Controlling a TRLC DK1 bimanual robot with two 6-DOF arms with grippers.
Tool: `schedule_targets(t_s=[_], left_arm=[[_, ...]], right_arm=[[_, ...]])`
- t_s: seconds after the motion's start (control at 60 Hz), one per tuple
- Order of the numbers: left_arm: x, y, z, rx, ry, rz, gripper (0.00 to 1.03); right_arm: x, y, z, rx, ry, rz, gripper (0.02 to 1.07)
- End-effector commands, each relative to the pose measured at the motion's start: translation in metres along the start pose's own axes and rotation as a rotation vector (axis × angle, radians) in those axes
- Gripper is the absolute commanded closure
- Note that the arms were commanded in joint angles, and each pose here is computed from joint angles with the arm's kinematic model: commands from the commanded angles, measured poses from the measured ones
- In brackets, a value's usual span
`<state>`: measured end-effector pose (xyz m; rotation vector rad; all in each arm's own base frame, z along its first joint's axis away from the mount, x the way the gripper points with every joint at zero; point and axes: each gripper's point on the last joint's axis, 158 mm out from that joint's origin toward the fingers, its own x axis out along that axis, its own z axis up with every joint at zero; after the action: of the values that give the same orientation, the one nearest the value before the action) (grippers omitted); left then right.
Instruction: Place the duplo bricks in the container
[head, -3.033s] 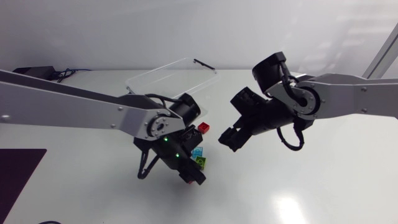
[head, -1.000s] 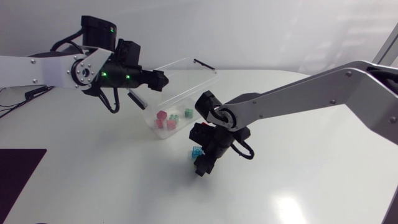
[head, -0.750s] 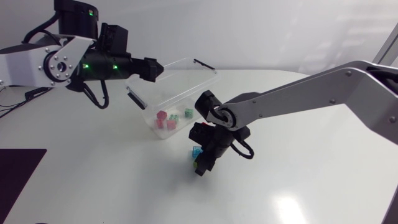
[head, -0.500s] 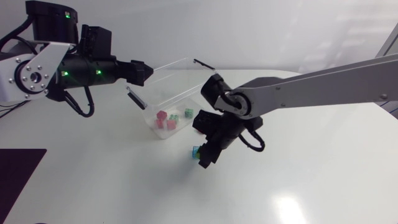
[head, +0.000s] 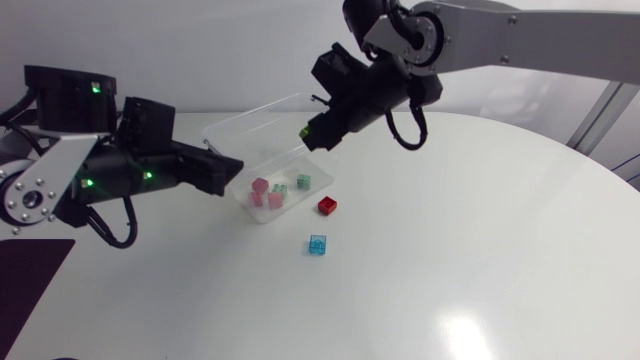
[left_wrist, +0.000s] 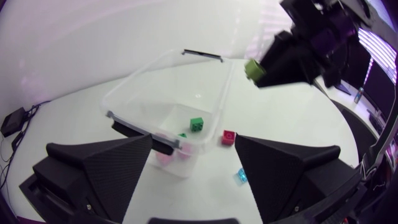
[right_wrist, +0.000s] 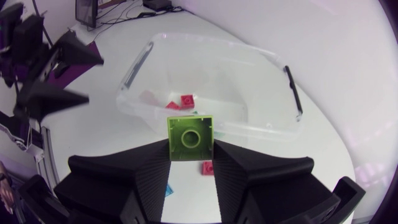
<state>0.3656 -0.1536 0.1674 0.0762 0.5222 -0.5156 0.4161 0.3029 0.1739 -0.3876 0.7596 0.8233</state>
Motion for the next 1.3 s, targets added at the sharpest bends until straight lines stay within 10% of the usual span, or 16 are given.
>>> schedule_targets(t_s=[0.0,0.333,0.55,0.667,1.283], left_arm=[[0.000,-0.019,-0.023,0.040,0.039,-0.042,0.11],[0.030,-0.077,-0.083,0.131,0.186,-0.127,0.11],[0.064,-0.089,-0.098,0.115,0.248,-0.131,0.12],[0.081,-0.096,-0.101,0.094,0.278,-0.137,0.12],[0.146,-0.124,-0.139,-0.044,0.529,-0.046,0.18]], right_arm=[[0.016,-0.007,0.005,0.035,0.013,-0.004,0.91],[0.055,-0.027,0.037,0.038,0.011,-0.009,0.78],[0.077,-0.040,0.041,0.053,0.046,-0.009,0.21],[0.049,-0.055,0.049,0.079,0.011,-0.034,0.11],[-0.065,-0.104,-0.055,0.231,-0.063,-0.147,0.08]])
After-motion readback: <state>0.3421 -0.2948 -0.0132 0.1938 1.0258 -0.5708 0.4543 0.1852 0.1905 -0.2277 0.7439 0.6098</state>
